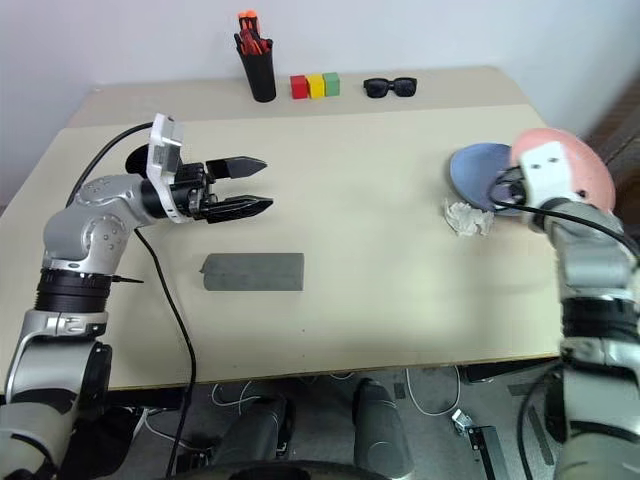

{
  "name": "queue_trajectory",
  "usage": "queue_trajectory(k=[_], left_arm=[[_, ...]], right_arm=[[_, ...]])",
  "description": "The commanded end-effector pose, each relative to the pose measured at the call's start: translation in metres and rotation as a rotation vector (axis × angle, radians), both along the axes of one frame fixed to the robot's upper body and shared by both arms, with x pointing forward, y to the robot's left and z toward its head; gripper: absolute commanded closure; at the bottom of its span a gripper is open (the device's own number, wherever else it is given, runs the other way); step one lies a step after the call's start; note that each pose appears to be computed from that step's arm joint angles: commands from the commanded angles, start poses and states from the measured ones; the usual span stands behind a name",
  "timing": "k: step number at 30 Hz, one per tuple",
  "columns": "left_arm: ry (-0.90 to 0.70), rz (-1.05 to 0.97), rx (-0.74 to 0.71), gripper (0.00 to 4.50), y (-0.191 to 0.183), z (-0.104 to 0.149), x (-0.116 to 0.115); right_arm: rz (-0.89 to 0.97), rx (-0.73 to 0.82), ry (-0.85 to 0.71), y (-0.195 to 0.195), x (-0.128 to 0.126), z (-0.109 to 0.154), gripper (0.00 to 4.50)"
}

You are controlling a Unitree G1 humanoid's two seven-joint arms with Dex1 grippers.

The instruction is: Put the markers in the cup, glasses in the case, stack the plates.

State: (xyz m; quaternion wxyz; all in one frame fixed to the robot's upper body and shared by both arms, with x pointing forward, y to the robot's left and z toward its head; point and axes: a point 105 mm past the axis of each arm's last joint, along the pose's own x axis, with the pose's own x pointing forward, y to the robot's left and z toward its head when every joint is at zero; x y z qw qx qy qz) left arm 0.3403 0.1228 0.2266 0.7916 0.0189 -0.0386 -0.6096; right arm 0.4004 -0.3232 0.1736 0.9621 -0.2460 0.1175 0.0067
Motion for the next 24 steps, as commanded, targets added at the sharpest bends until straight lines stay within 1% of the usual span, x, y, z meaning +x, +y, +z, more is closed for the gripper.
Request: queue_trajectory(k=[1, 3, 6, 8, 12, 13, 15, 17, 21, 23, 24], left_arm=[[-0.062, 0.034, -0.004, 0.00, 0.008, 0.012, -0.002], [-0.064, 0.044, -0.004, 0.00, 0.011, 0.012, -0.004], [-0.060, 0.062, -0.010, 0.00, 0.017, 0.011, -0.007], [-0.054, 0.074, -0.004, 0.00, 0.020, 0.007, -0.008], [-0.047, 0.085, -0.006, 0.00, 0.022, 0.005, -0.009], [-0.044, 0.087, -0.006, 0.00, 0.022, 0.004, -0.009], [-0.039, 0.090, -0.010, 0.00, 0.024, 0.004, -0.010], [-0.029, 0.093, -0.013, 0.00, 0.027, 0.003, -0.011], [-0.031, 0.090, -0.019, 0.00, 0.027, 0.003, -0.012], [-0.035, 0.083, -0.026, 0.00, 0.026, 0.006, -0.012], [-0.037, 0.081, -0.027, 0.00, 0.026, 0.006, -0.012]], right_arm=[[0.036, -0.053, -0.021, 0.008, 0.018, 0.010, 4.47], [0.047, -0.053, -0.007, 0.010, 0.024, 0.006, 4.47], [0.072, -0.033, -0.022, 0.016, 0.030, 0.008, 3.50], [0.080, 0.018, -0.047, 0.021, 0.033, 0.013, 2.52], [0.071, 0.119, -0.099, 0.023, 0.035, 0.026, 0.41], [0.080, 0.171, -0.118, 0.024, 0.034, 0.032, 0.05], [0.110, 0.229, -0.141, 0.028, 0.031, 0.042, 0.05], [0.147, 0.291, -0.124, 0.035, 0.024, 0.044, 0.05], [0.227, 0.255, -0.022, 0.050, 0.003, 0.025, 0.05], [0.224, 0.197, 0.031, 0.050, -0.008, 0.012, 0.05], [0.219, 0.204, 0.051, 0.049, -0.012, 0.007, 0.05]])
